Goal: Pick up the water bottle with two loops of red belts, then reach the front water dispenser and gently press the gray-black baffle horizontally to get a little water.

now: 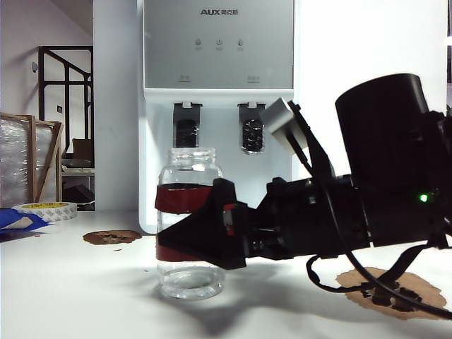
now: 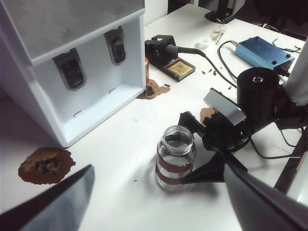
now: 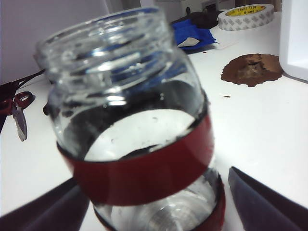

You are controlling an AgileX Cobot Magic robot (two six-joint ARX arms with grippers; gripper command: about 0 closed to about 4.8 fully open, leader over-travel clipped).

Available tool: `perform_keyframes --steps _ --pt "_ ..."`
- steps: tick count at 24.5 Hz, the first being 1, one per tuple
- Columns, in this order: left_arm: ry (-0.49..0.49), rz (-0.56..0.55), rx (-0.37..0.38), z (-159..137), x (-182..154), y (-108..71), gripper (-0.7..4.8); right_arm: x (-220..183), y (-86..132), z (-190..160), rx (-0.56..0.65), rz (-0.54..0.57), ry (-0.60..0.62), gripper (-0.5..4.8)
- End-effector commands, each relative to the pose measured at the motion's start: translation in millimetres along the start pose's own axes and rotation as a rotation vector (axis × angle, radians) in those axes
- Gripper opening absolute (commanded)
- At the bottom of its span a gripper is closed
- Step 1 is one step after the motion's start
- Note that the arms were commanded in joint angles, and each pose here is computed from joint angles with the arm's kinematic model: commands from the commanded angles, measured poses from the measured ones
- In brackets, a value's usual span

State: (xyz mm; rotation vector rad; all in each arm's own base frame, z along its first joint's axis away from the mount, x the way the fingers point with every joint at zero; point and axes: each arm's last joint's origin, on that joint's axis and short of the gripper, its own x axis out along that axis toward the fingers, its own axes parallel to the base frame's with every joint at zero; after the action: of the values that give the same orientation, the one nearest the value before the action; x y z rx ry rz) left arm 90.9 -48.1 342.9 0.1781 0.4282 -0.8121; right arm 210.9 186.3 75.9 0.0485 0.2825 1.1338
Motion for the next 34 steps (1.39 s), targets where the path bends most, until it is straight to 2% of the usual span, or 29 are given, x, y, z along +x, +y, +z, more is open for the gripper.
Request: perform_keyframes --steps 1,2,13,15,19,23,28,34 --pt "-0.008 -0.002 0.007 2 0 0.1 4.35 1 2 3 -0.007 0.025 -0.015 3.90" --pt "-0.008 -0.002 0.007 2 0 0.0 4.35 1 2 3 -0.011 0.030 -0.014 3.56" --pt "-0.007 0.002 0.007 2 0 0.2 4.34 0 3 7 -0.020 0.029 -0.032 3.40" --pt "-0.007 0.002 0.007 2 0 0.2 4.34 -1 3 13 -0.040 0.001 -0.054 3.39" --pt "-0.008 0.002 0.008 2 0 0.2 4.34 -3 1 26 -0.105 -0.113 -0.107 3.39" --pt "-0.009 0.002 0.008 2 0 0.2 4.34 -4 -2 28 -0.101 -0.237 -0.120 3.40" --pt "-0.009 0.002 0.009 2 0 0.2 4.34 -7 -8 31 -0.089 -0.474 -0.146 3.40" --pt "-0.009 0.002 0.008 2 0 0.2 4.34 -7 -14 42 -0.102 -0.668 -0.197 3.39"
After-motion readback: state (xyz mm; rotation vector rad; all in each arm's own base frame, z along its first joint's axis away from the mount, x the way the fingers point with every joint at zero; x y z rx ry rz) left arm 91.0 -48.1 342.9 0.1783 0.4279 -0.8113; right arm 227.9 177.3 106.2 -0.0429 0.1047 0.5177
